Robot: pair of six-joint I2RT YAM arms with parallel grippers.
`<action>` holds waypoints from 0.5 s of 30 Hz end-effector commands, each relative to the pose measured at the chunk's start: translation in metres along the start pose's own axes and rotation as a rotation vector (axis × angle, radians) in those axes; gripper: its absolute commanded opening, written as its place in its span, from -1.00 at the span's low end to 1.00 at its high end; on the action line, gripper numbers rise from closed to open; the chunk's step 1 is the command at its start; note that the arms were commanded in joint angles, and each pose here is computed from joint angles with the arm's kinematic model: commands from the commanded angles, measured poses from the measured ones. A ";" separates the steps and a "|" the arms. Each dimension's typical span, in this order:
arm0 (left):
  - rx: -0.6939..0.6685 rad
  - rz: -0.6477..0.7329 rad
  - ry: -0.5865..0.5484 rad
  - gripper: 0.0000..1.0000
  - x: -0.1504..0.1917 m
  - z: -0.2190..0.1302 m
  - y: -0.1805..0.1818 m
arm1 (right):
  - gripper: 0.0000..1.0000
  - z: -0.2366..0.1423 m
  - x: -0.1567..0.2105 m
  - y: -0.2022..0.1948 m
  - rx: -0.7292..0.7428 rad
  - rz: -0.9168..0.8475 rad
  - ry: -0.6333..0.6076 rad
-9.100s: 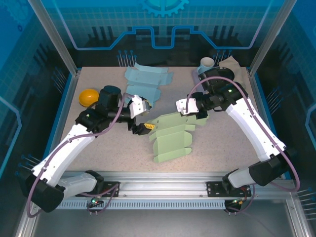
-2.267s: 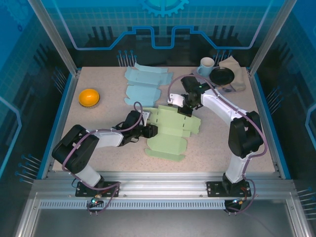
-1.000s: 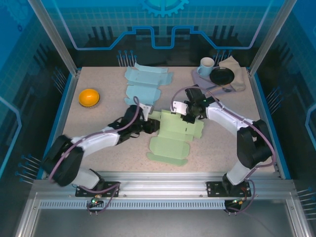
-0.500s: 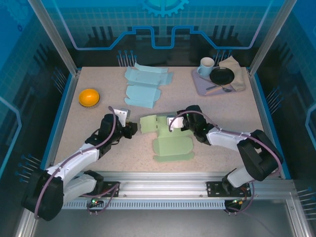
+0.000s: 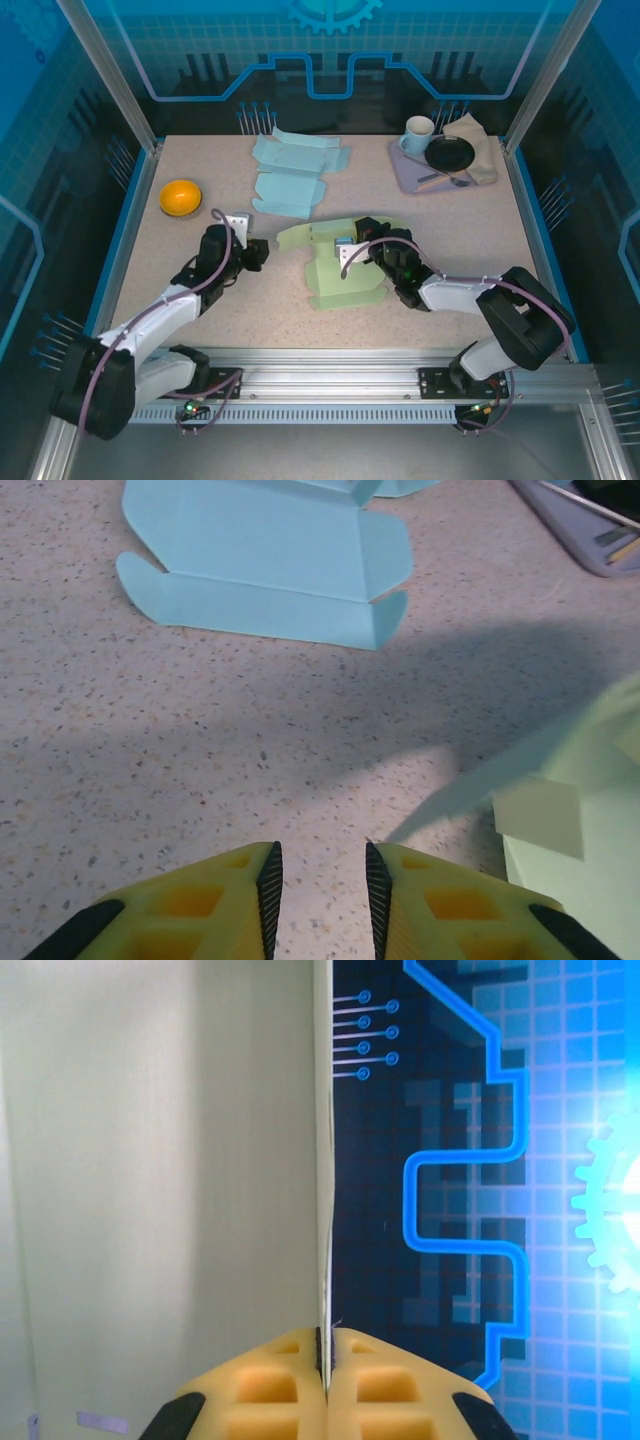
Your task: Fold the paper box
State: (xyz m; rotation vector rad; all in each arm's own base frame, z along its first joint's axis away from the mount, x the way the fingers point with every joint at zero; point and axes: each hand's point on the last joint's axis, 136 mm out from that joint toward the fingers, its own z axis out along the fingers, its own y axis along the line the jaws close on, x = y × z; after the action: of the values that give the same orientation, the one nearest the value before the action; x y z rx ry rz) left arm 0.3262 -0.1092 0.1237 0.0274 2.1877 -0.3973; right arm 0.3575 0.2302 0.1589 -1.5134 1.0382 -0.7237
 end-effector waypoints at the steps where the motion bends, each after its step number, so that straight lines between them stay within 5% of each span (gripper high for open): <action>1: -0.079 0.008 0.005 -0.39 -0.020 0.007 0.010 | -1.00 -0.002 -0.013 -0.005 0.054 -0.021 -0.041; 15: 0.050 -0.090 0.166 -0.37 0.002 0.032 -0.008 | -1.00 0.004 -0.017 0.043 -0.013 -0.018 -0.017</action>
State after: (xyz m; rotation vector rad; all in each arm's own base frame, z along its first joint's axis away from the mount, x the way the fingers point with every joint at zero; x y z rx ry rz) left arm 0.3498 -0.1155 0.1053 -0.0029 2.3154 -0.4211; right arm 0.3481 0.2426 0.1164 -1.5675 1.0350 -0.7172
